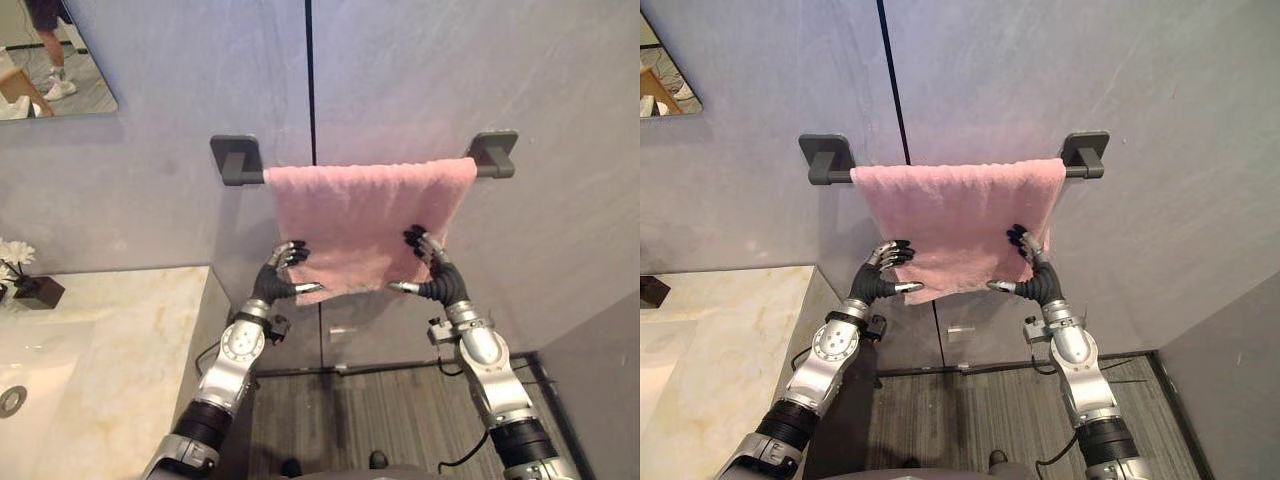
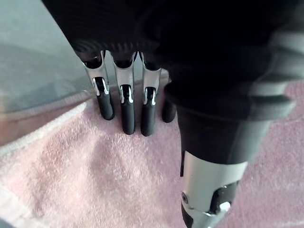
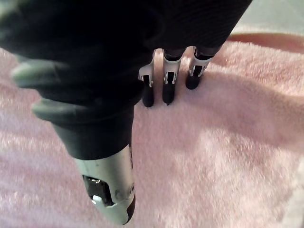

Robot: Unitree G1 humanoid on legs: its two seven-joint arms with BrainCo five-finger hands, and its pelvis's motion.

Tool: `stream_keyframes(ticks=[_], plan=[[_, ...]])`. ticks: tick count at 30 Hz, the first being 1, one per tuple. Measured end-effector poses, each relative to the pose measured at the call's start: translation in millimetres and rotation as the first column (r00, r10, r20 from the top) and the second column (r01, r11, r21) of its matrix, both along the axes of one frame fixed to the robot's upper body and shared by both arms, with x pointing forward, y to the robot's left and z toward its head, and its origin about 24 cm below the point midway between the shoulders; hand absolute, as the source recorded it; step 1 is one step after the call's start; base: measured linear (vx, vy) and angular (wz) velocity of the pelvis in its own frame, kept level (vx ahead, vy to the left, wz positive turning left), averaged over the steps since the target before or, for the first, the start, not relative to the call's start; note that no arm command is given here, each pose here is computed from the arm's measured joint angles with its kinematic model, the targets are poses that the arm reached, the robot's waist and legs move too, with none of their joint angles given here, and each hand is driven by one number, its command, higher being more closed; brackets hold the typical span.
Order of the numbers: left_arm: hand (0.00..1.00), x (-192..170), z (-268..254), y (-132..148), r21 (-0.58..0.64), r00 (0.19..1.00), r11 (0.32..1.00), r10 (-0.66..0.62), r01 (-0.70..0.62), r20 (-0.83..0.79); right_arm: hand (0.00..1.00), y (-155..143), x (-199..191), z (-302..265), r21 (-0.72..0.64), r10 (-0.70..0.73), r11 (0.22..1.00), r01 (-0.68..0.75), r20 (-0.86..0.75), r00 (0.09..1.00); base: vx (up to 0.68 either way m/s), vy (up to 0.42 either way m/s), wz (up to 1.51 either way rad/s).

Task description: Organize washtable

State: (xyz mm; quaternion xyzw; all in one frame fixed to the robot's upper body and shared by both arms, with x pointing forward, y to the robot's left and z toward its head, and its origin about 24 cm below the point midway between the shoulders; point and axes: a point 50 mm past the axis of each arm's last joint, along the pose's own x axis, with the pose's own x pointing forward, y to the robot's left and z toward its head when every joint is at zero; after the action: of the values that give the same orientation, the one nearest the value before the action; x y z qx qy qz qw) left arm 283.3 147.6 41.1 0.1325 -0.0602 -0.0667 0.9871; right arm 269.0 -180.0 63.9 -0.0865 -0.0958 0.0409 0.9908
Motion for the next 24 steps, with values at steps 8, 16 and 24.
stream_keyframes(ticks=[8,16,24], plan=[[0.00,5,4,27,-0.017,0.992,0.992,0.127,-0.127,0.014,0.00,-29,-1,7,0.065,-0.117,0.991,0.115,0.027,0.993,-0.02,-0.015,0.00],[0.00,-7,4,53,-0.041,0.973,0.972,0.230,-0.229,0.023,0.00,-62,-15,2,0.083,-0.275,0.959,0.273,0.016,0.961,0.00,0.000,0.00],[0.00,-48,-29,67,-0.093,0.944,0.942,0.313,-0.322,-0.104,0.00,-87,-51,-27,0.029,-0.416,0.907,0.420,-0.091,0.905,0.00,0.000,0.00]])
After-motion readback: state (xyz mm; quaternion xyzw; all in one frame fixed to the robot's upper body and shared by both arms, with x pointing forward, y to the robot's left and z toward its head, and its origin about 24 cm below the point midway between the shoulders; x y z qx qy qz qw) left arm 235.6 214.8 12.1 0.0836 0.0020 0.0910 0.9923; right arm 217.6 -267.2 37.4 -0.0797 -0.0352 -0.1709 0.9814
